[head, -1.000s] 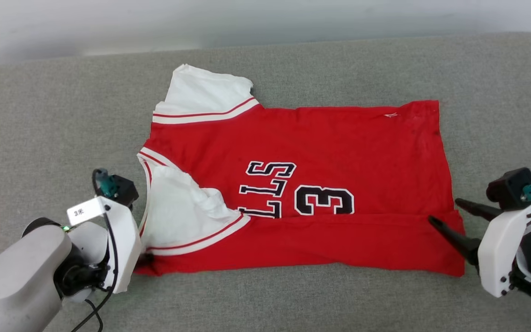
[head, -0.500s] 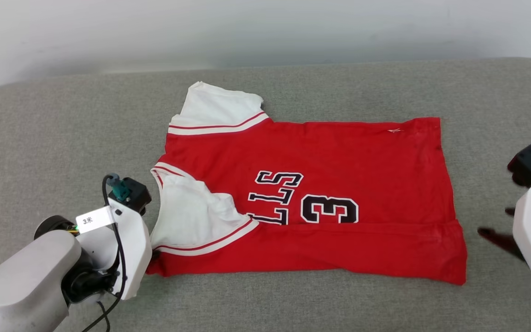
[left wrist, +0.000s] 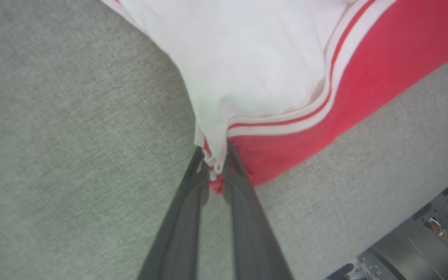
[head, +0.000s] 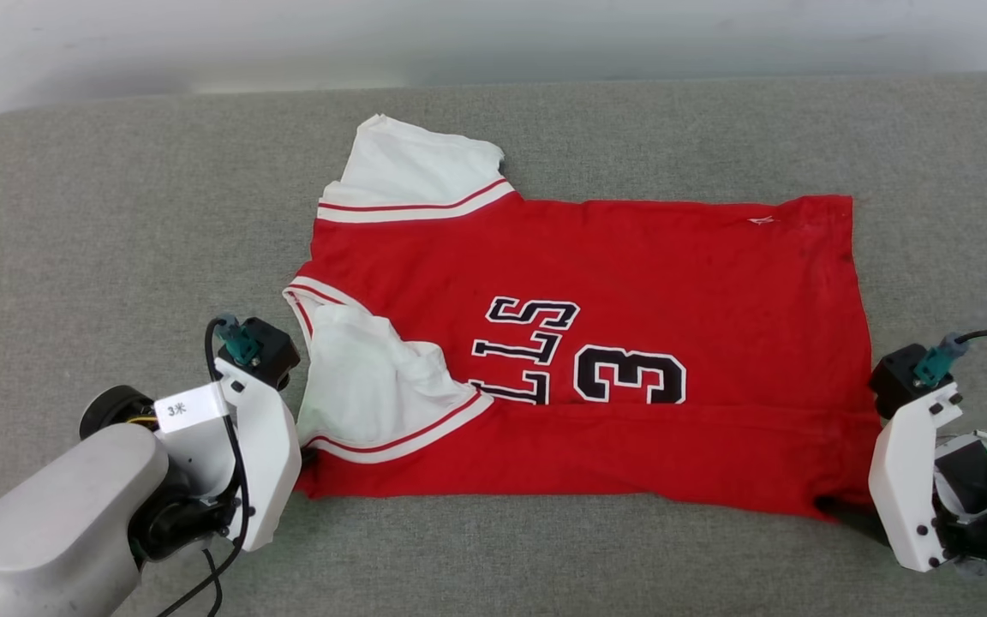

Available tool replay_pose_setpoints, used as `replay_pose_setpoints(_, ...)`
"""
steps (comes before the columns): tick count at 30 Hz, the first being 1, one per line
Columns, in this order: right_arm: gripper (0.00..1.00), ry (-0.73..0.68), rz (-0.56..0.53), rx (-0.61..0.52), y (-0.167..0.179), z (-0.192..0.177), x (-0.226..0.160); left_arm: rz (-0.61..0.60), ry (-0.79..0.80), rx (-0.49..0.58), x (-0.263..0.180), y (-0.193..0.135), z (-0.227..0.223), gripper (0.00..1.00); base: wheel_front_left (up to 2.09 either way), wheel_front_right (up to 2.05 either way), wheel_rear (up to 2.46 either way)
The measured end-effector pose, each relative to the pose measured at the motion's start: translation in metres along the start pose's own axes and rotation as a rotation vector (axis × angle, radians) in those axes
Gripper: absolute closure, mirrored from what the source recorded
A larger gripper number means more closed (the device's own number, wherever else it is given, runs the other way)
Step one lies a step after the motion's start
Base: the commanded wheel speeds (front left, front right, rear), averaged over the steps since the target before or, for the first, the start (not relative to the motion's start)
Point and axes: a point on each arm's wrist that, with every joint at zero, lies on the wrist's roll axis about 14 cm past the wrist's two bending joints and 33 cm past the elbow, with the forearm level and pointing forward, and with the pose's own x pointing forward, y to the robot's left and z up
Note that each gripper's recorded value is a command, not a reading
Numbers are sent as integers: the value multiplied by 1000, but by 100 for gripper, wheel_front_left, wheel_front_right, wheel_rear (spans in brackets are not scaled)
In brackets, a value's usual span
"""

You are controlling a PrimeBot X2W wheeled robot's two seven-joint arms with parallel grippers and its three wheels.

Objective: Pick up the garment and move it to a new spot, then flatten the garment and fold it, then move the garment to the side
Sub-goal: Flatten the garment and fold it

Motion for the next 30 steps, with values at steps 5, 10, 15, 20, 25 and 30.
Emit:
replay_pose_setpoints(5,53,-21,2,10,0,-3,7,-1,-1,-8,2,0,-2,100,0,0,0)
replay_pose_setpoints(10,100,-119,4,-21,5,12,-3,-3,-25,-34,-2,-3,-5,100,0,0,0)
replay_pose_setpoints(15,100,-215,-22,-68,1,22,-35,-9,-64,-51,-17,-11,-10,100,0,0,0)
replay_pose_setpoints(20,100,-260,-52,-96,-5,14,-66,-20,-79,-60,-34,-25,-22,100,0,0,0)
replay_pose_setpoints(25,100,-246,-61,-88,-9,-7,-78,-45,-70,-79,-41,-41,-38,100,0,0,0)
replay_pose_setpoints(30,100,-168,-35,-48,-6,-39,-67,-64,-24,-123,-35,-52,-62,100,0,0,0)
